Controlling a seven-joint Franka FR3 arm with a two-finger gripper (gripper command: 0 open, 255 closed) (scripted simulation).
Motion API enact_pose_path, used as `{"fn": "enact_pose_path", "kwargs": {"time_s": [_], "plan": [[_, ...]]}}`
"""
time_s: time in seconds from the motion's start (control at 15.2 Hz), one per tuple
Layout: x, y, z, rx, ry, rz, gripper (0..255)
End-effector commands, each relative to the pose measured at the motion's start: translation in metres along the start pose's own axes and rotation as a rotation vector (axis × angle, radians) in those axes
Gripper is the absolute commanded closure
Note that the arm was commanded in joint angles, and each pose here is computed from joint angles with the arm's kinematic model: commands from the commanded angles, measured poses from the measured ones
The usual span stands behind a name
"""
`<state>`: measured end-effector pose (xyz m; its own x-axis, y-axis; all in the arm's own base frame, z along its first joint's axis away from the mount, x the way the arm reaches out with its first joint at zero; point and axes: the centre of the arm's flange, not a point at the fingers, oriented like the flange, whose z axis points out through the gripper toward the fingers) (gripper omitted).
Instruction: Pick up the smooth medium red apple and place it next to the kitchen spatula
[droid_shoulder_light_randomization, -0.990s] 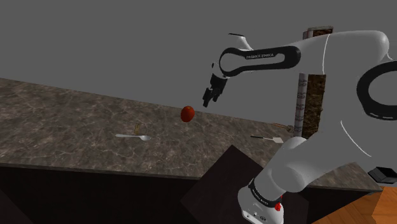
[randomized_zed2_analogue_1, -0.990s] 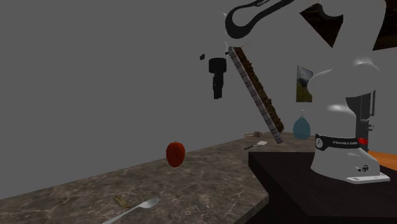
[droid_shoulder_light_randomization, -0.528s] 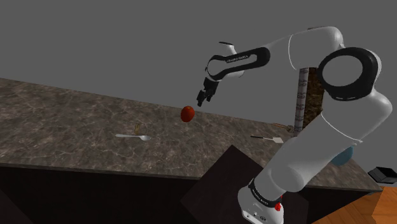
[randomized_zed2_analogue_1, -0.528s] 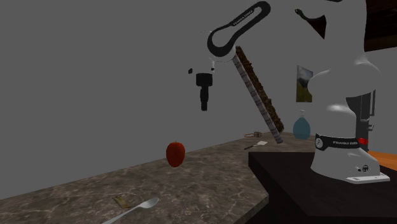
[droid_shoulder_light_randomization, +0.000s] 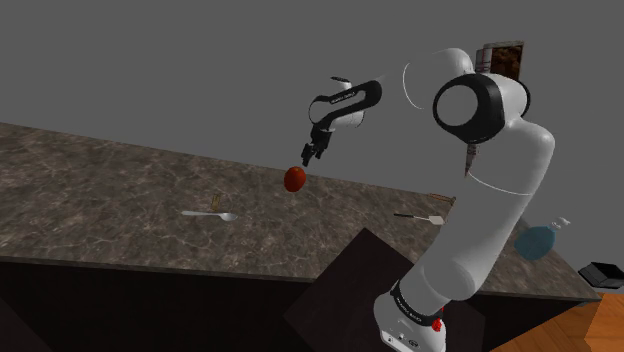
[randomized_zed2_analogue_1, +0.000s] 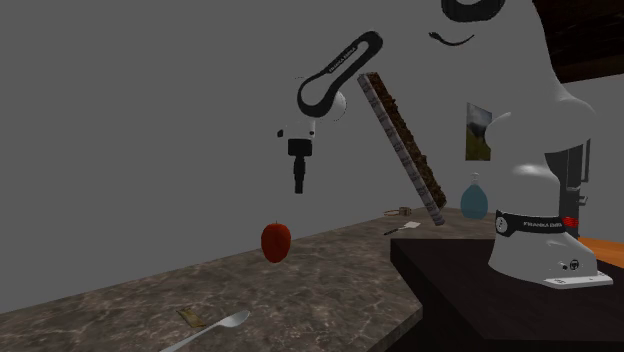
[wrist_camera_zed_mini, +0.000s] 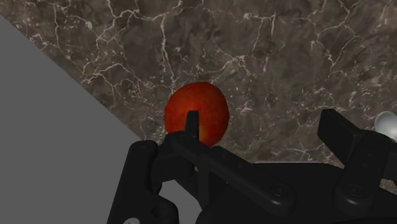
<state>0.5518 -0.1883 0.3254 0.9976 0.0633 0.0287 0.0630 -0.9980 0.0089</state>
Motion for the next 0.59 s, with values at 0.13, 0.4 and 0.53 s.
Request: {"fn": "enact_pose_path", "kwargs": {"time_s": [0.13, 0.4, 0.53], "plan": [[0.033, 0.029, 0.031, -0.008, 0.009, -0.011, 0], [0.061, 0.053, 0.057, -0.014, 0.017, -0.020, 0], [0.062, 0.053, 0.068, -0.014, 0.017, -0.020, 0]]}}
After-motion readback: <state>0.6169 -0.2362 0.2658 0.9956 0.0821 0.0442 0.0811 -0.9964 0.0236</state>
